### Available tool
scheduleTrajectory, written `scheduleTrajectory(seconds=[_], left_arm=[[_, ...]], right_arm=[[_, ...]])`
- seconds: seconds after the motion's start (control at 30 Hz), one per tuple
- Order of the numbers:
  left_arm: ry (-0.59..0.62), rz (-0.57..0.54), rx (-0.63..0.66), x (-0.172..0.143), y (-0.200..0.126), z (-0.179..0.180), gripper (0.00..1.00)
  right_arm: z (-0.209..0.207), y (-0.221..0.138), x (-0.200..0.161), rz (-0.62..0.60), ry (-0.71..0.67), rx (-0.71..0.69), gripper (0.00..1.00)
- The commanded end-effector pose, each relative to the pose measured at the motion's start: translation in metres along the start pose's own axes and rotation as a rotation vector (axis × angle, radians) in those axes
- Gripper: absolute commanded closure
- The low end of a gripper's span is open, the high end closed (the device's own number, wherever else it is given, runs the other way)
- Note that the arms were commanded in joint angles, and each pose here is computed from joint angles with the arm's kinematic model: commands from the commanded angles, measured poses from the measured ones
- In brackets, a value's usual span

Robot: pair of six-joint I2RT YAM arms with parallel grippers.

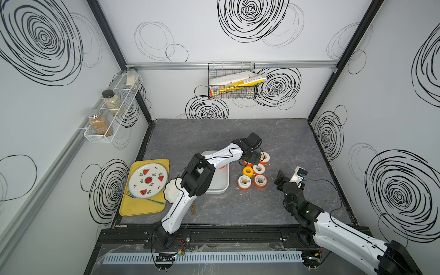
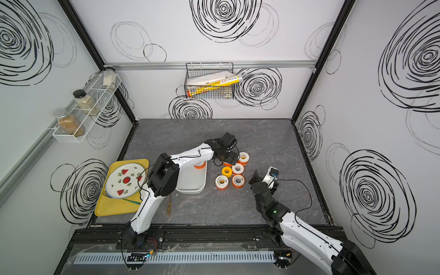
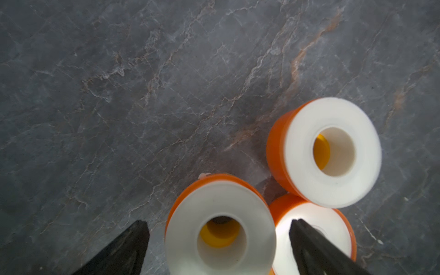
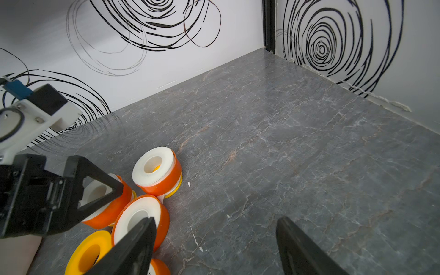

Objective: Put the sealing tape into the storage box
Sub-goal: Pick up the sealing tape at the center of the board.

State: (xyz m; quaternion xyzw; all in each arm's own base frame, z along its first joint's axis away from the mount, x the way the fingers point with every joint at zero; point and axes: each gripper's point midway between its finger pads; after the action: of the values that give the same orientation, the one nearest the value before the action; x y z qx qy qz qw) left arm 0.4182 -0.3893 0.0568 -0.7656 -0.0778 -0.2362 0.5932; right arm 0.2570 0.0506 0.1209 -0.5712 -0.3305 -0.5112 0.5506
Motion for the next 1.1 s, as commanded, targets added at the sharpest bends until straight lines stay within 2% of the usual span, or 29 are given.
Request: scheduleTrajectory(seconds=[0.0,0.1,0.4,0.6,0.87,1.07], left_arm=[[0.005,-0.009,0.011,0.003,0.005,-0.002,0.01],[0.002,-0.008,0.021,0.000,0.010,0.000,0.02],[-0.001,-0.005,0.041,-0.002,0.014,0.003,0.23],[-0.004,-0.032,0.041,0.008,0.001,0.002,0.35],[-0.006,-0.087,0.033,0.027,-0.031,-0.001,0.36],[-0.015,-0.145,0.073,0.040,-0.071,0.011,0.36]], right_arm=[[0.001,0.000,0.009,-0.020,0.024,-0.005,0.17],[0.002,0.000,0.009,-0.019,0.022,-0.003,0.17],[0.004,0.002,0.007,-0.011,0.015,0.002,0.18],[0.006,0.004,0.006,-0.001,0.002,-0.002,0.18],[0.006,0.004,0.004,0.005,-0.004,-0.004,0.18],[0.006,0.004,0.004,0.007,-0.006,-0.002,0.18]])
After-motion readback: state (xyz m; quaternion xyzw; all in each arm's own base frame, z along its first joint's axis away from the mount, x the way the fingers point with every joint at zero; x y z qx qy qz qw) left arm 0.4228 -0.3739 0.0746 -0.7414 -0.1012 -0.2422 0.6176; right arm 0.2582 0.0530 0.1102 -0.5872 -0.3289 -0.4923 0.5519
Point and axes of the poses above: each gripper's point midway between its finger pads, its own y axis out along the fingers, its own z axis along the line the jaws close on, x = y × z, and after that the axes turned 11 degrees about -y, right-handed
